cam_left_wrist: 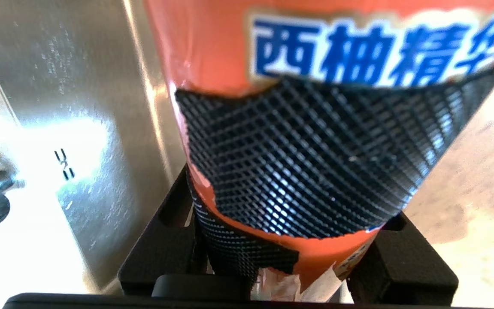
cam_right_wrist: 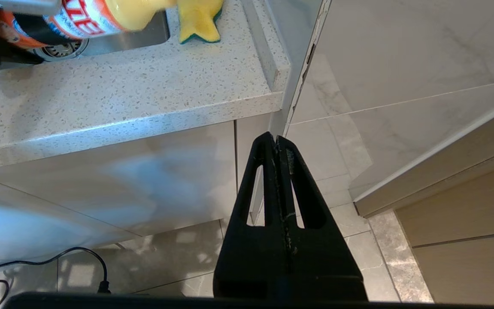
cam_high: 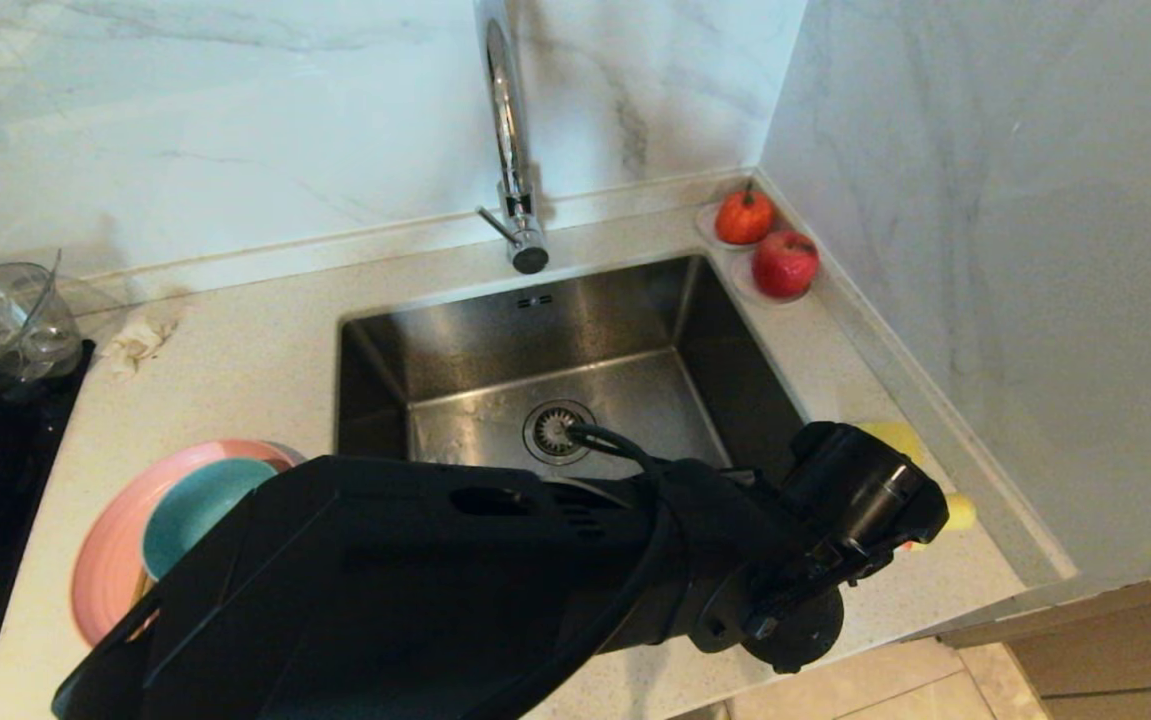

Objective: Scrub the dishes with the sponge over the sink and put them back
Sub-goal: Squeeze it onto the sponge

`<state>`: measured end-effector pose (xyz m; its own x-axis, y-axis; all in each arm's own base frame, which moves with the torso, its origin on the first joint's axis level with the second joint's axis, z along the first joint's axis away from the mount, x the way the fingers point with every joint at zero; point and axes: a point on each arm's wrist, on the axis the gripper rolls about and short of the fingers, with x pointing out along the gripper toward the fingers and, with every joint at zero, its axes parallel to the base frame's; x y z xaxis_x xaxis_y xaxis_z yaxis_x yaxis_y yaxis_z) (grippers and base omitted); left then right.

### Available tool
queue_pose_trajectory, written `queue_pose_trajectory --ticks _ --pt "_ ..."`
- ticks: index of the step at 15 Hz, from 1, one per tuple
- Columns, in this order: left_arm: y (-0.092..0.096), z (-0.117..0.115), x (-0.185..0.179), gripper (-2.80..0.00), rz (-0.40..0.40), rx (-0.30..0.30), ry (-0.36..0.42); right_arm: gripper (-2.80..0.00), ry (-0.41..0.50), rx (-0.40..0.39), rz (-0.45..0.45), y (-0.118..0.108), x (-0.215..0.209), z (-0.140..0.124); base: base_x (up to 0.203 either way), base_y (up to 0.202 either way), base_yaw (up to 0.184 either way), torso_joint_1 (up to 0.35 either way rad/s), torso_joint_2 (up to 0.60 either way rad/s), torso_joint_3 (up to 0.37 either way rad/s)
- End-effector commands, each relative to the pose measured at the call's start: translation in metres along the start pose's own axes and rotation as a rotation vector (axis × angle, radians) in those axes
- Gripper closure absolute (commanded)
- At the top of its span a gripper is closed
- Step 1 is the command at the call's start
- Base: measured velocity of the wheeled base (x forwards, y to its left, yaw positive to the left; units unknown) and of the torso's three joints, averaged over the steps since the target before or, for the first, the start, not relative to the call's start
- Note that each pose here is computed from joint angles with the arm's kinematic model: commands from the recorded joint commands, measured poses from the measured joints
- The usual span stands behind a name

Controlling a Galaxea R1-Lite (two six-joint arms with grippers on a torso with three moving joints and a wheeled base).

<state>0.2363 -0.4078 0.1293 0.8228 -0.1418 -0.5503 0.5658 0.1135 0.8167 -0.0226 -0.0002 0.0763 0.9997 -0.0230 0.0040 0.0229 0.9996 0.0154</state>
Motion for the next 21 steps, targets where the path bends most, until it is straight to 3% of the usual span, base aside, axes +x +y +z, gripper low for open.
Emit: queue_pose_trajectory --ticks 1,9,13,16,21 --pt "-0.005 -0.001 0.005 0.00 0.000 0.031 0.045 0.00 -0.001 0.000 0.000 0.000 0.000 0.000 0.000 0.000 0.000 0.000 0.00 0.000" --pt "0.000 -0.011 0.001 0.00 -0.024 0.069 0.098 0.00 0.000 0.000 0.000 0.000 0.000 0.000 0.000 0.000 0.000 0.000 0.00 0.000" --pt "-0.004 -0.011 0.021 0.00 0.001 0.043 0.112 0.00 -0.001 0.000 0.000 0.000 0.000 0.000 0.000 0.000 0.000 0.000 0.00 0.000" --pt "-0.005 -0.005 0.030 0.00 0.042 -0.007 0.071 0.00 -0.001 0.000 0.000 0.000 0.000 0.000 0.000 0.000 0.000 0.000 0.00 0.000" --pt "-0.006 -0.005 0.036 0.00 0.052 -0.022 0.076 0.00 -0.001 0.000 0.000 0.000 0.000 0.000 0.000 0.000 0.000 0.000 0.00 0.000"
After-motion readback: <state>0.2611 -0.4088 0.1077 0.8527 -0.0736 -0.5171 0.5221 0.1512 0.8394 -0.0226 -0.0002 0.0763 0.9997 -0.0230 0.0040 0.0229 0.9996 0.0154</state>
